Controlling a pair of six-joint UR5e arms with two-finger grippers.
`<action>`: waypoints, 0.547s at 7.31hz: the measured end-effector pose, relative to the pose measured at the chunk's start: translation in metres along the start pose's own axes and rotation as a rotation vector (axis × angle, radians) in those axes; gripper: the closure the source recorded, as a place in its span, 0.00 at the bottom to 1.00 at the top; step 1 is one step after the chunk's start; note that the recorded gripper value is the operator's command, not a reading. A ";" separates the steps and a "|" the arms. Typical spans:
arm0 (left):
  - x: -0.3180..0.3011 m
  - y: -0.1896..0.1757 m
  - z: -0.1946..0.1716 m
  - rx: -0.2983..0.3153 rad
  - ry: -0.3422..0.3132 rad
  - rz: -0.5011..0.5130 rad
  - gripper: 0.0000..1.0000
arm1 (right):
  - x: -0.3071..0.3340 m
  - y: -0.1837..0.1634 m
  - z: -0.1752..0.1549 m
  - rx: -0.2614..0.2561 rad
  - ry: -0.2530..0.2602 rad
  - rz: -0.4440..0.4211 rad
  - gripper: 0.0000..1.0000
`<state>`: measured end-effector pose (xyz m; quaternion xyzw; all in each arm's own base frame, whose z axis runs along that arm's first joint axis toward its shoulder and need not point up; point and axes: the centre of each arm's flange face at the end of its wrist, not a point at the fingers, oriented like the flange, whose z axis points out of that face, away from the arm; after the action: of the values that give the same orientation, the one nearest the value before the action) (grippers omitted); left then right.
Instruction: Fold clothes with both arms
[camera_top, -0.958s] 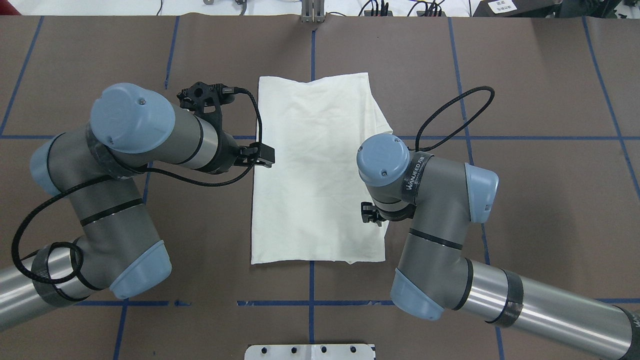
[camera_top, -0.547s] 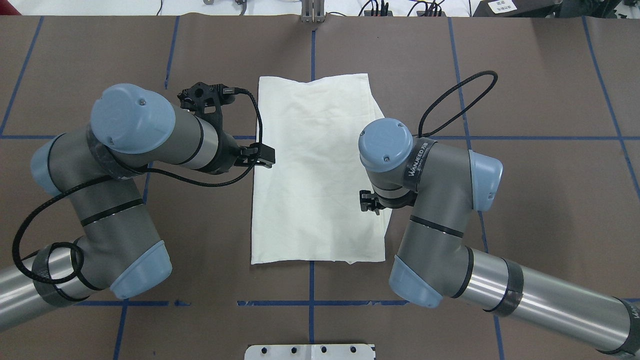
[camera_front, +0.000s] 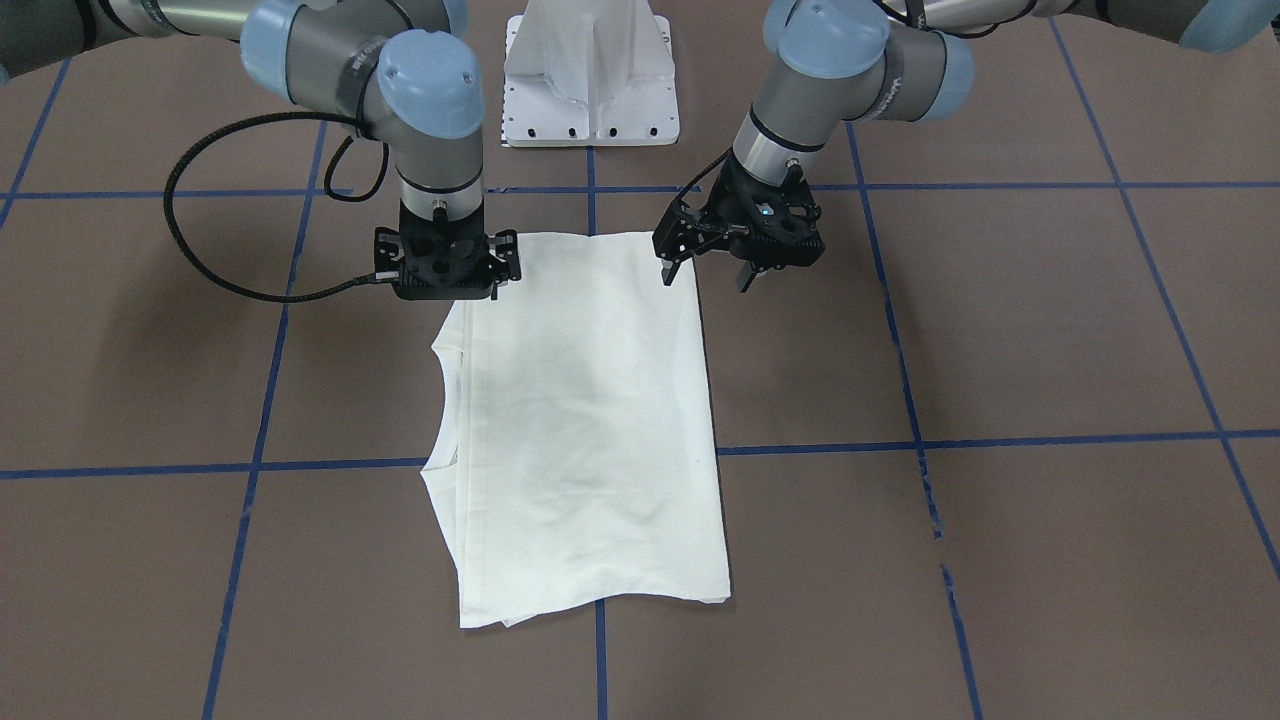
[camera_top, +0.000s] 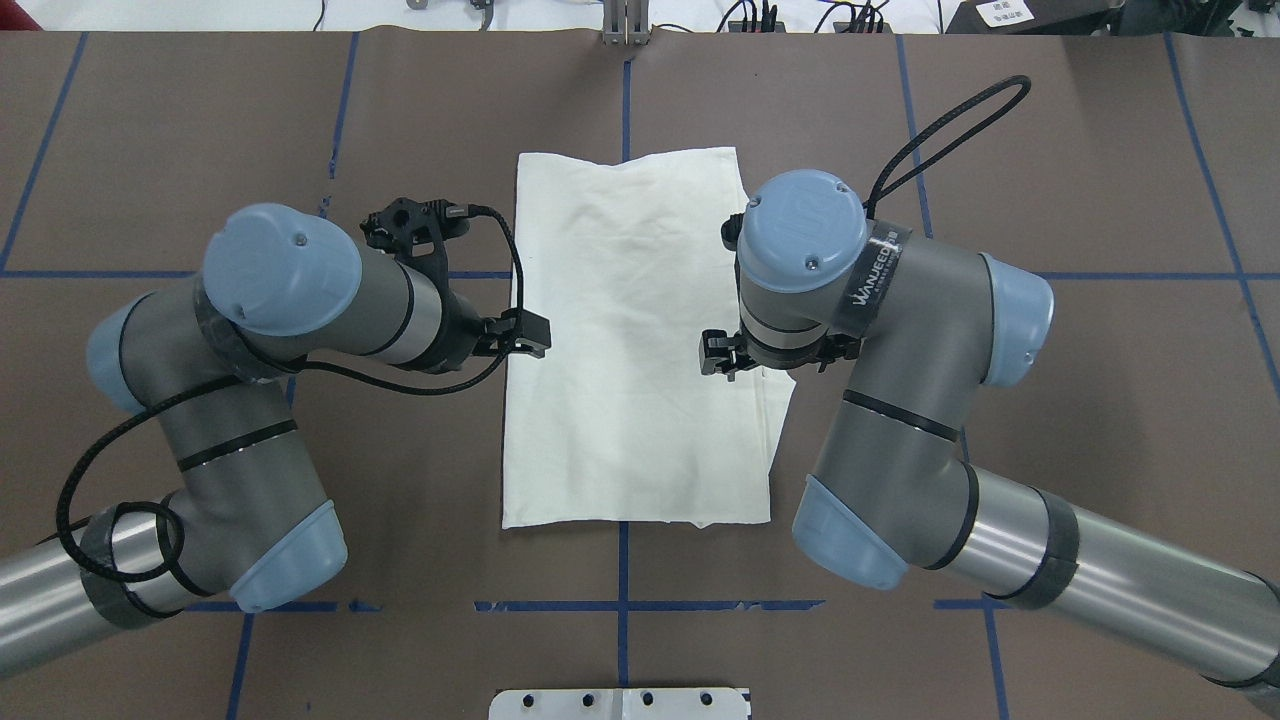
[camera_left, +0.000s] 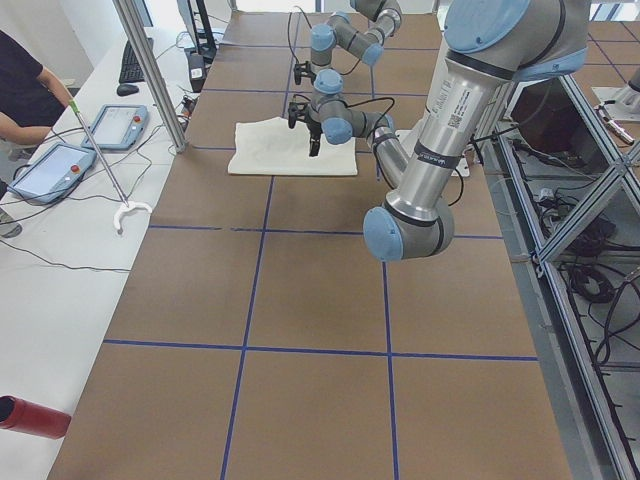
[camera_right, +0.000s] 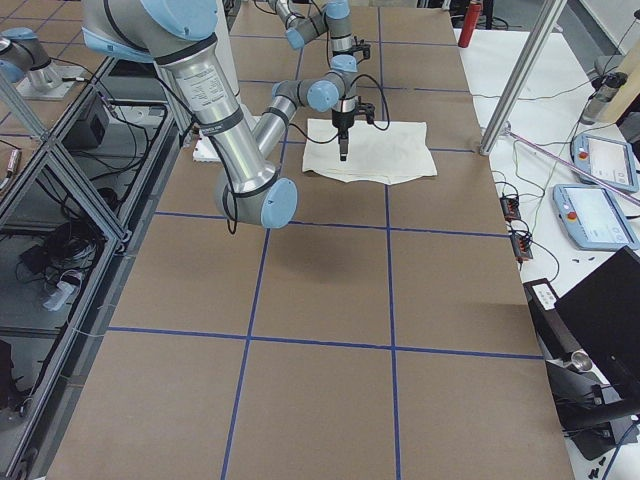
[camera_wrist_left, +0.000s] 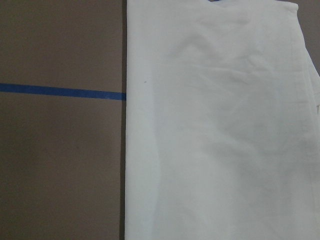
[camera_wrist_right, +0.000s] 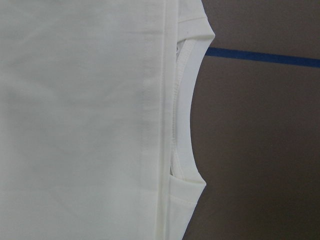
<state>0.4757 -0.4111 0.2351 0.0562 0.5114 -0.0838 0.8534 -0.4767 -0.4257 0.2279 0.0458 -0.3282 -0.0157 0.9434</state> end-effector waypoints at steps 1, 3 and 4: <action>-0.005 0.024 0.014 -0.032 -0.001 -0.082 0.00 | 0.010 0.011 -0.019 0.014 -0.043 -0.008 0.00; -0.003 0.078 0.042 -0.055 -0.037 -0.198 0.10 | 0.020 0.029 -0.047 0.008 -0.115 -0.016 0.00; -0.001 0.101 0.053 -0.058 -0.072 -0.229 0.16 | 0.021 0.033 -0.056 0.004 -0.136 -0.003 0.00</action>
<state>0.5413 -0.3222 0.2620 -0.0303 0.4859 -0.1677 0.8572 -0.4260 -0.3895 0.2005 0.0469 -0.3915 -0.0198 0.9188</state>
